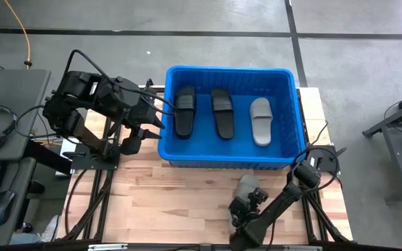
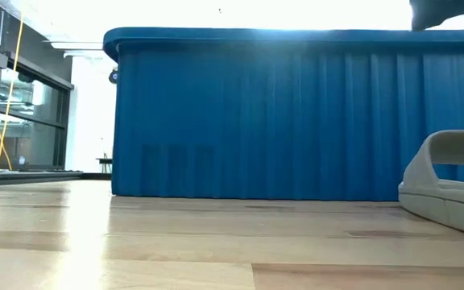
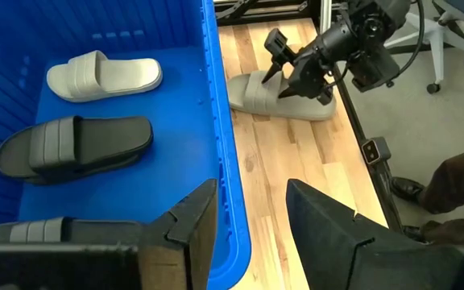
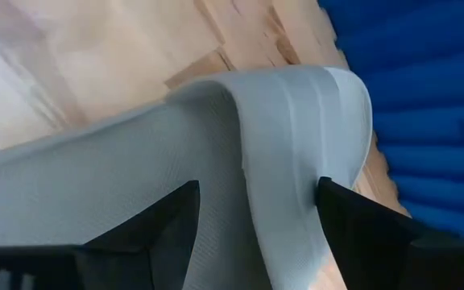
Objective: Pick and place slides into bin
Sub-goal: Put the gray slides on top of the gray slides into the blue bin
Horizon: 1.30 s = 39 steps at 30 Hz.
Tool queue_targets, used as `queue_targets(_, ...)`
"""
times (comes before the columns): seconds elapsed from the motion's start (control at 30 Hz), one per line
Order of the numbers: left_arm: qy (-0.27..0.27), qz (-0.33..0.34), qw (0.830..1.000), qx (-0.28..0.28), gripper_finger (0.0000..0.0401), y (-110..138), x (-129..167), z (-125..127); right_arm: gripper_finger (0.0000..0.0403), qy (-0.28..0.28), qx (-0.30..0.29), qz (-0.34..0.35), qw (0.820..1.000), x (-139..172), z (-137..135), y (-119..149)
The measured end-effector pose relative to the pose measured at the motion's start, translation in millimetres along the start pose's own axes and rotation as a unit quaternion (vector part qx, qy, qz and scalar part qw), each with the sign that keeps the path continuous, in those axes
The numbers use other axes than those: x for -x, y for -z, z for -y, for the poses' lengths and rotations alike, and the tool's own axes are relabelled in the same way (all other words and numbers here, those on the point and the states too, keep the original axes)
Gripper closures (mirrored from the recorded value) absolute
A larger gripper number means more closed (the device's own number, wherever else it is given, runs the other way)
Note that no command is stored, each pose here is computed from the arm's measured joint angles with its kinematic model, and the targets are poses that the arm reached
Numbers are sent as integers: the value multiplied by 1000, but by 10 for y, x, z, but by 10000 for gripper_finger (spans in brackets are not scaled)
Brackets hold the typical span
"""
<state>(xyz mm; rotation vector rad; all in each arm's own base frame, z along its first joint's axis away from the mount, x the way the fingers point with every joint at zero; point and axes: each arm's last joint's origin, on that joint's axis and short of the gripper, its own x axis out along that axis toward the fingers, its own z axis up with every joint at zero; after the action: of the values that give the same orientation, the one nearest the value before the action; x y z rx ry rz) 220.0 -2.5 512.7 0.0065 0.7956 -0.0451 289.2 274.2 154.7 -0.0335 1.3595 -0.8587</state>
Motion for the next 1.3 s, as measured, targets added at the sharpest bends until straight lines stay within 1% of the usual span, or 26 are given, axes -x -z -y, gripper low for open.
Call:
queue_targets(0.1, 0, 0, 1000, 0, 263, 0, 0, 0, 177, 7, -14, -5, 1000, -13, -1, 8)
queue_targets(0.2, 0, 0, 1000, 1, 263, 0, 0, 0, 205, 12, -22, -6, 1000, -13, 12, 8)
queue_targets(0.57, 0, 0, 1000, 1, 263, 0, 0, 0, 347, 8, -20, -30, 999, -6, 13, 13)
queue_targets(0.7, 0, 0, 1000, 1, 263, 0, 0, 0, 393, -2, -23, -30, 999, 56, 62, -3)
queue_targets(0.77, 0, 0, 1000, 1, 263, 0, 0, 0, 397, -11, -25, -28, 999, 106, 97, -9)
queue_targets(0.83, 0, 0, 1000, 1, 263, 0, 0, 0, 393, -21, -27, -26, 999, 153, 132, -21)
queue_targets(0.97, 0, 0, 1000, 2, 263, 0, 0, 0, 400, -40, -8, -33, 999, 255, 219, -40)
queue_targets(1.03, 0, 0, 1000, 2, 263, 0, 0, 0, 399, -58, -1, -33, 998, 353, 275, -66)
queue_targets(1.17, 0, 0, 1000, 9, 263, 0, 0, 0, 401, -102, 3, -9, 995, 599, 417, -141)
queue_targets(1.3, -6, 0, 1000, 17, 263, 0, 0, -4, 401, -140, -9, 15, 990, 820, 576, -212)
